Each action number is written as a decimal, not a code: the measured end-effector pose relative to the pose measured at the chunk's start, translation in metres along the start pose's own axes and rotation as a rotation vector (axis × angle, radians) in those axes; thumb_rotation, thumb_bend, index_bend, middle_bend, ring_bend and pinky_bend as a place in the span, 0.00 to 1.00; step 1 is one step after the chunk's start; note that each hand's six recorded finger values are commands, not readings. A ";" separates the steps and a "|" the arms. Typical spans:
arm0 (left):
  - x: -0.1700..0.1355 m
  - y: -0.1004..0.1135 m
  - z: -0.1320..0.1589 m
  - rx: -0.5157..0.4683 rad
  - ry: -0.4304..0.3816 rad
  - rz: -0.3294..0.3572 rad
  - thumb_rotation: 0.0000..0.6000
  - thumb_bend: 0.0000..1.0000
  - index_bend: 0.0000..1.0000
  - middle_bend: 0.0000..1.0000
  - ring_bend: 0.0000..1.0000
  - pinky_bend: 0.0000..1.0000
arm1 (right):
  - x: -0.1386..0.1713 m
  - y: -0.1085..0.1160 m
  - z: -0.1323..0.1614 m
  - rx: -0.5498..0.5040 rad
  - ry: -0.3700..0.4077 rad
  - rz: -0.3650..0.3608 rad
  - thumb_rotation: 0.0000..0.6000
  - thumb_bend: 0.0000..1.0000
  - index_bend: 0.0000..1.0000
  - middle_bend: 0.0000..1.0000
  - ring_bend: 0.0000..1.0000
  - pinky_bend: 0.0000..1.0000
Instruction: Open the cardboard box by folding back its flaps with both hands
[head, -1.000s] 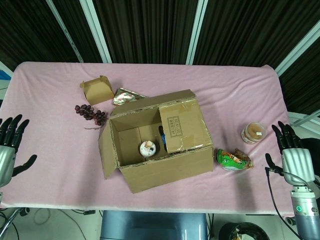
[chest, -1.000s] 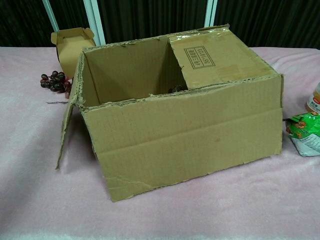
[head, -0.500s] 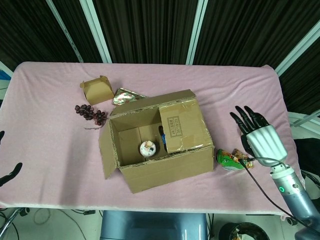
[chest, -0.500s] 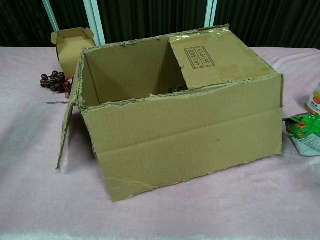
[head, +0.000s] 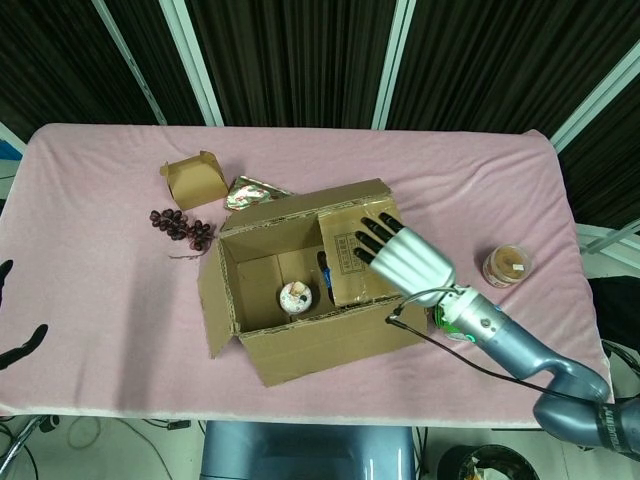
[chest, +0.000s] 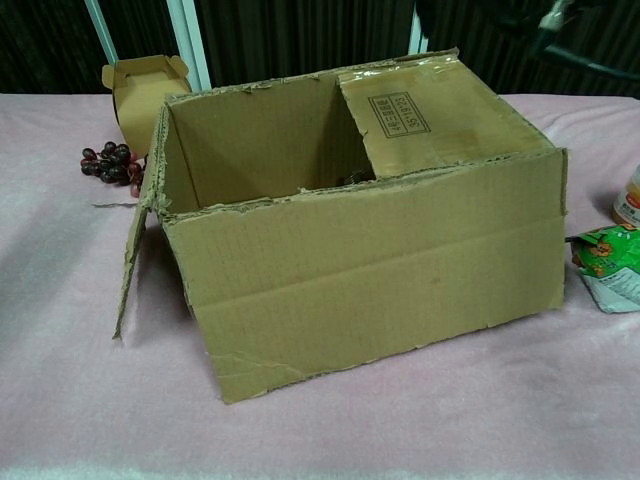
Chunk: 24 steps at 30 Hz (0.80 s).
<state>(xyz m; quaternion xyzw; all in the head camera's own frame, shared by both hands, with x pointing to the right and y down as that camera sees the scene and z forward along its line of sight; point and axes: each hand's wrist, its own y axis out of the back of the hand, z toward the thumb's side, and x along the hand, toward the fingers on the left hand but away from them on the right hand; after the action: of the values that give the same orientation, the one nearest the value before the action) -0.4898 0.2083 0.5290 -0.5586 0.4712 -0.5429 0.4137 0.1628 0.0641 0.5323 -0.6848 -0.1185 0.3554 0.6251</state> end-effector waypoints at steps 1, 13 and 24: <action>0.000 0.000 0.000 -0.002 0.002 -0.002 1.00 0.17 0.00 0.00 0.00 0.00 | -0.009 -0.002 0.008 0.006 0.029 0.010 1.00 0.89 0.38 0.30 0.19 0.25; 0.004 -0.003 -0.006 -0.013 0.019 -0.021 1.00 0.17 0.00 0.00 0.00 0.00 | -0.069 -0.031 0.051 0.036 0.162 0.090 1.00 0.91 0.46 0.34 0.21 0.25; 0.006 -0.004 -0.007 -0.025 0.030 -0.035 1.00 0.17 0.00 0.00 0.00 0.00 | -0.087 -0.044 0.065 0.109 0.228 0.131 1.00 0.91 0.49 0.39 0.22 0.25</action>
<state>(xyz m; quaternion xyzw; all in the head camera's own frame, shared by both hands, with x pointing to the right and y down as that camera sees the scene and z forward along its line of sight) -0.4969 0.2036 0.5350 -0.5638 0.4744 -0.5522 0.3902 0.0712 0.0701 0.6057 -0.6919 0.0178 0.3213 0.6463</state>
